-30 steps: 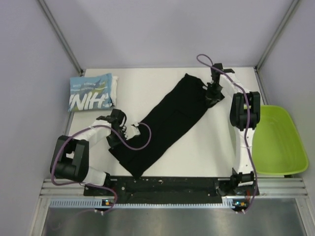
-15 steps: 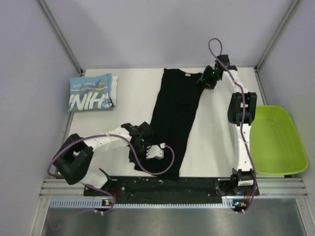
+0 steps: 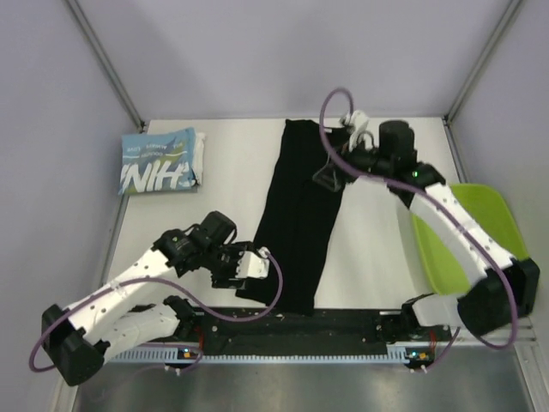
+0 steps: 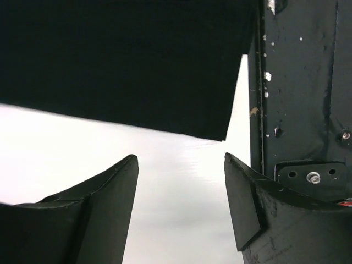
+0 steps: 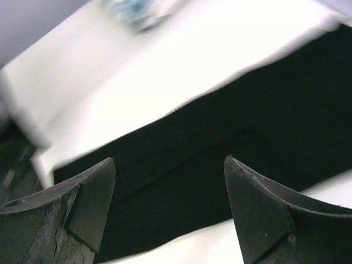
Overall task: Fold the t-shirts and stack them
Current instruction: Rotate the tshirt 70 degrees, then grab the bottom of the folded rectangular tshirt with both arms
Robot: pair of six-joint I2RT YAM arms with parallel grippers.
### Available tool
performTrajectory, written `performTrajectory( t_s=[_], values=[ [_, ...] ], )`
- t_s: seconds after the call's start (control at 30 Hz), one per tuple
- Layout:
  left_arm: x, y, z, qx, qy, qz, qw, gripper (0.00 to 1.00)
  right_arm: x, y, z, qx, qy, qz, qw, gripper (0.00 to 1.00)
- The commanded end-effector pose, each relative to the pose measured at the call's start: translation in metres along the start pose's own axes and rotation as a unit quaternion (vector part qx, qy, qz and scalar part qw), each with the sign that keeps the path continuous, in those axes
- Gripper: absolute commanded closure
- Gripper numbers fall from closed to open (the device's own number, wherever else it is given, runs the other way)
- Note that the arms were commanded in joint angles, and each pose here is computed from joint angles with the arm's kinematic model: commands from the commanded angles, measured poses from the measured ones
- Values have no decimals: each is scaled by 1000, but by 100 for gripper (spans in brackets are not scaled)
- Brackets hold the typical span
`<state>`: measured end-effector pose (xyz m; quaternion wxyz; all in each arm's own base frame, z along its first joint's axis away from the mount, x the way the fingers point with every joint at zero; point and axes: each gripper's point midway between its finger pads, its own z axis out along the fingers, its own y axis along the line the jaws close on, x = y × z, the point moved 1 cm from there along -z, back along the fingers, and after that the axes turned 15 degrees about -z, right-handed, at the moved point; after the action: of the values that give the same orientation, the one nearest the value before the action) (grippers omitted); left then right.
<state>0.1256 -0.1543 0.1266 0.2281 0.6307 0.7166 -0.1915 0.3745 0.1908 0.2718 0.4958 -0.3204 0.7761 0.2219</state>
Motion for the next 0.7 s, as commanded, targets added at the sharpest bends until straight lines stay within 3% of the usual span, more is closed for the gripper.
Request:
performTrajectory(
  t_s=[0.0,0.1,0.23,0.27,0.3,0.33,0.53,0.67],
  values=[
    [3,-14,21,80,-6,70,994,31,50,130,-28,-228,-73,-223,945,22],
    [12,-14,32,93,2,102,990,30,108,187,-46,-316,-59,-307,896,22],
    [30,-14,51,109,30,106,988,28,182,229,-66,-388,-2,-405,828,25],
    [33,-14,53,114,34,105,987,18,201,235,-67,-394,13,-430,812,25],
    [36,-14,57,116,37,105,987,15,217,240,-69,-400,26,-457,794,25],
    [37,-14,59,116,37,107,987,4,231,241,-68,-399,41,-485,777,25],
    [45,-15,73,121,39,113,985,7,264,259,-49,-392,54,-579,713,28],
    [56,-17,80,135,65,91,984,24,268,268,-41,-402,48,-596,694,34]
  ],
)
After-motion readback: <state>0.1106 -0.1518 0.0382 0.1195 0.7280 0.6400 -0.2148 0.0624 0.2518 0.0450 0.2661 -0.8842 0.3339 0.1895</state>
